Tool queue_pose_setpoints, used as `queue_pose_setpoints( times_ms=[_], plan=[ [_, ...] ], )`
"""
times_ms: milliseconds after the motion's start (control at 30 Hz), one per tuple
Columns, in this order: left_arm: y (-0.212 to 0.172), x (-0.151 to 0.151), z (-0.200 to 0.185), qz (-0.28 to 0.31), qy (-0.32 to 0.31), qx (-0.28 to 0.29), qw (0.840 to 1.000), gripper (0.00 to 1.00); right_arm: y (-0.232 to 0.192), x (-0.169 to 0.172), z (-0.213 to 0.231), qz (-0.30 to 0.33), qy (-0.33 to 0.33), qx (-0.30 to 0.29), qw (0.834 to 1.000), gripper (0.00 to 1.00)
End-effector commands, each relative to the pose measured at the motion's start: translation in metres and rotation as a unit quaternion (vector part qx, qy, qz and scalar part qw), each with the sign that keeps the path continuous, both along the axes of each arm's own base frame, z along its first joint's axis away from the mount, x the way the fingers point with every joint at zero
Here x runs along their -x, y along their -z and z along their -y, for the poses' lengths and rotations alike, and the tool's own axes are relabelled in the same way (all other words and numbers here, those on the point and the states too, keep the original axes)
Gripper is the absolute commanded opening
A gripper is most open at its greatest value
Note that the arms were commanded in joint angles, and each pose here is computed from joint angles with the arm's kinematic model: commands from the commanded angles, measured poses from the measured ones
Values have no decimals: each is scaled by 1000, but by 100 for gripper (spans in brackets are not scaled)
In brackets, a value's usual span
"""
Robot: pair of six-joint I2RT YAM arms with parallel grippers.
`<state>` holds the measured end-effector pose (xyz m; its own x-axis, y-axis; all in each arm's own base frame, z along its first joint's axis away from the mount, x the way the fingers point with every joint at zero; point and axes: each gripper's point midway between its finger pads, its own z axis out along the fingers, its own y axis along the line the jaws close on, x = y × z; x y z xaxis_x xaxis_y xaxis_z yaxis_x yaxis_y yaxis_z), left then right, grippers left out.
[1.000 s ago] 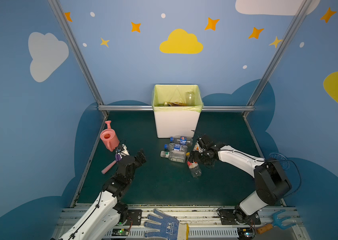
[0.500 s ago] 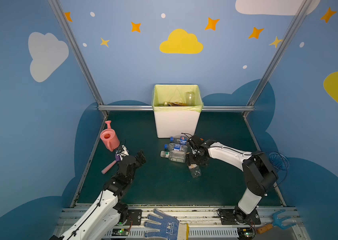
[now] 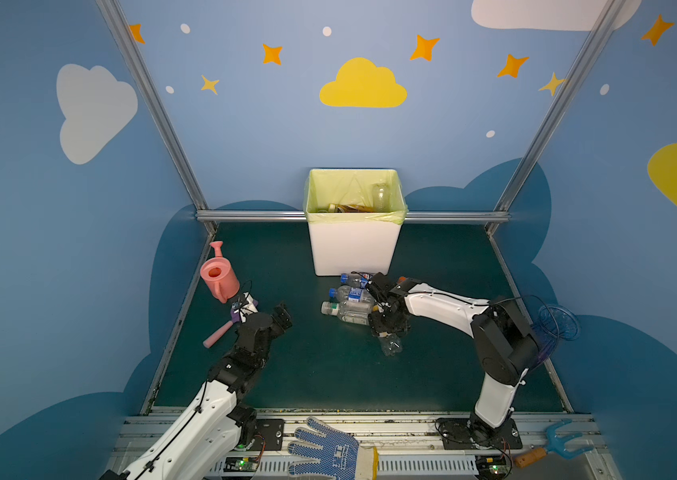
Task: Throw the plastic bottles in the bin
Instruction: 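Lift the red-label bottle over the bin and open the right gripper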
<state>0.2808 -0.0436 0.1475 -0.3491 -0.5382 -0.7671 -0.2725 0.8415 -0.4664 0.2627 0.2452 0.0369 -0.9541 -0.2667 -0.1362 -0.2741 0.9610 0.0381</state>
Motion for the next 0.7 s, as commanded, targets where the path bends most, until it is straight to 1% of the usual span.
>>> queue_pose_setpoints(
  times_ms=[0,133,233,367,433,467,500,567,633,667],
  plan=[
    [4,3,-3,-4,-6,0,1000,100,-4,2,2,1,-9,19,1000,64],
    [4,3,-3,-5,-6,-1,1000,100,-19,-3,-5,15,-14,-4,1000,52],
    [5,2,-4,-5,-7,-1,1000,100,-43,-9,-14,43,-23,-34,998,50],
    [7,2,-3,-8,-7,-1,1000,100,-105,-28,-24,119,-39,-80,989,49],
    [8,1,-3,-8,-6,0,1000,100,-155,-42,-28,179,-46,-107,977,47],
    [9,0,-2,-9,-5,-1,1000,100,-181,-50,-29,211,-48,-118,969,47],
    [9,-1,-1,-10,-4,0,1000,100,-212,-57,-29,253,-55,-128,958,47],
    [11,-2,0,-14,-2,-2,1000,100,-278,-69,-26,342,-70,-142,926,47],
    [14,-4,1,-19,0,-3,1000,100,-352,-76,-17,437,-74,-158,882,47],
    [15,-4,2,-22,2,-3,1000,100,-382,-77,-12,476,-73,-167,860,47]
  ],
)
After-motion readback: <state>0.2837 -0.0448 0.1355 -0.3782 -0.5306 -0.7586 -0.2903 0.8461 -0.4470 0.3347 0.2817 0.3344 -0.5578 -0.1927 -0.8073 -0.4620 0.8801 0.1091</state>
